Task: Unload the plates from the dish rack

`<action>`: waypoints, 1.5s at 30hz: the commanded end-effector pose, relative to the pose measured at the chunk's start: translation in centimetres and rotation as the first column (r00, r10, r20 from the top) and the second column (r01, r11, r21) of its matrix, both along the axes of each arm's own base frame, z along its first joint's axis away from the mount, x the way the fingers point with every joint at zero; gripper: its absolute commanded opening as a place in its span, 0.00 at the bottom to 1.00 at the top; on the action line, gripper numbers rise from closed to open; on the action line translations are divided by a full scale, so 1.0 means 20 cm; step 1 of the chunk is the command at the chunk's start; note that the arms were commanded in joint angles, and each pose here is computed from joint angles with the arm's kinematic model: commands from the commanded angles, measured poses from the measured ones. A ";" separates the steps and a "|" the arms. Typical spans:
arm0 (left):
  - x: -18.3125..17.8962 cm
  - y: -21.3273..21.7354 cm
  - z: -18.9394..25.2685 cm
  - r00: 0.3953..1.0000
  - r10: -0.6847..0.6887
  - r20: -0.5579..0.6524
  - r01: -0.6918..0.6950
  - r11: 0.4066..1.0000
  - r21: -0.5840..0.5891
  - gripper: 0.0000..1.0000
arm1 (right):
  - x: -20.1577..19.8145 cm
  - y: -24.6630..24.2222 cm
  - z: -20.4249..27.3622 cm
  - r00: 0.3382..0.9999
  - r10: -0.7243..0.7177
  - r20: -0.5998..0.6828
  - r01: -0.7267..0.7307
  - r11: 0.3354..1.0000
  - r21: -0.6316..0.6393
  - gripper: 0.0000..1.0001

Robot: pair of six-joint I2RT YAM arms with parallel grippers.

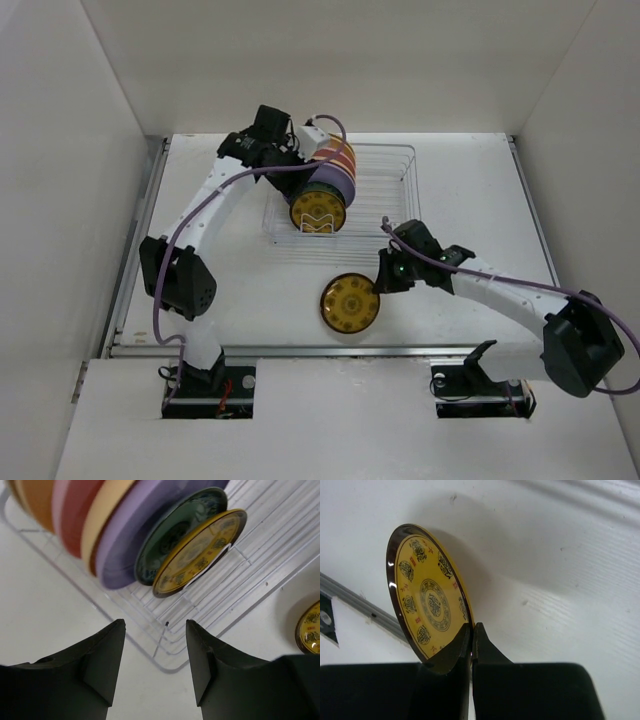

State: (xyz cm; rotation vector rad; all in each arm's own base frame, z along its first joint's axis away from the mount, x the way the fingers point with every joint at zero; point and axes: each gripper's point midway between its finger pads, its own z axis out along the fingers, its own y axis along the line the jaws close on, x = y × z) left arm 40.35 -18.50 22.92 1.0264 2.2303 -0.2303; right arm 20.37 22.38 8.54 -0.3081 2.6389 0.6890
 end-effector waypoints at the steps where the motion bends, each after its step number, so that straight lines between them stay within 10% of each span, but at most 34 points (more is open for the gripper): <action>1: 0.00 -0.10 -0.07 0.992 -0.122 0.023 0.121 0.992 0.023 0.48 | 0.16 0.13 0.13 0.987 -0.121 0.109 0.100 0.978 0.184 0.00; 21: 0.14 -0.28 -0.28 0.977 -0.198 0.084 0.188 0.976 0.114 0.48 | 0.07 -0.01 -0.08 0.982 -0.166 0.093 0.158 0.984 0.086 0.48; 29: 0.14 -0.28 -0.43 0.976 -0.216 -0.001 0.214 0.964 0.155 0.37 | 0.08 -0.03 0.09 0.970 -0.191 0.154 0.173 0.977 0.121 0.48; 33: 0.15 -0.29 -0.42 0.984 -0.179 -0.019 0.180 0.974 0.135 0.00 | 0.09 -0.03 0.13 0.969 -0.185 0.166 0.165 0.978 0.125 0.48; 45: 0.13 -0.22 0.11 0.989 0.083 0.119 -0.077 0.996 -0.054 0.00 | 0.10 -0.03 0.28 0.966 -0.125 0.227 0.106 0.990 0.095 0.48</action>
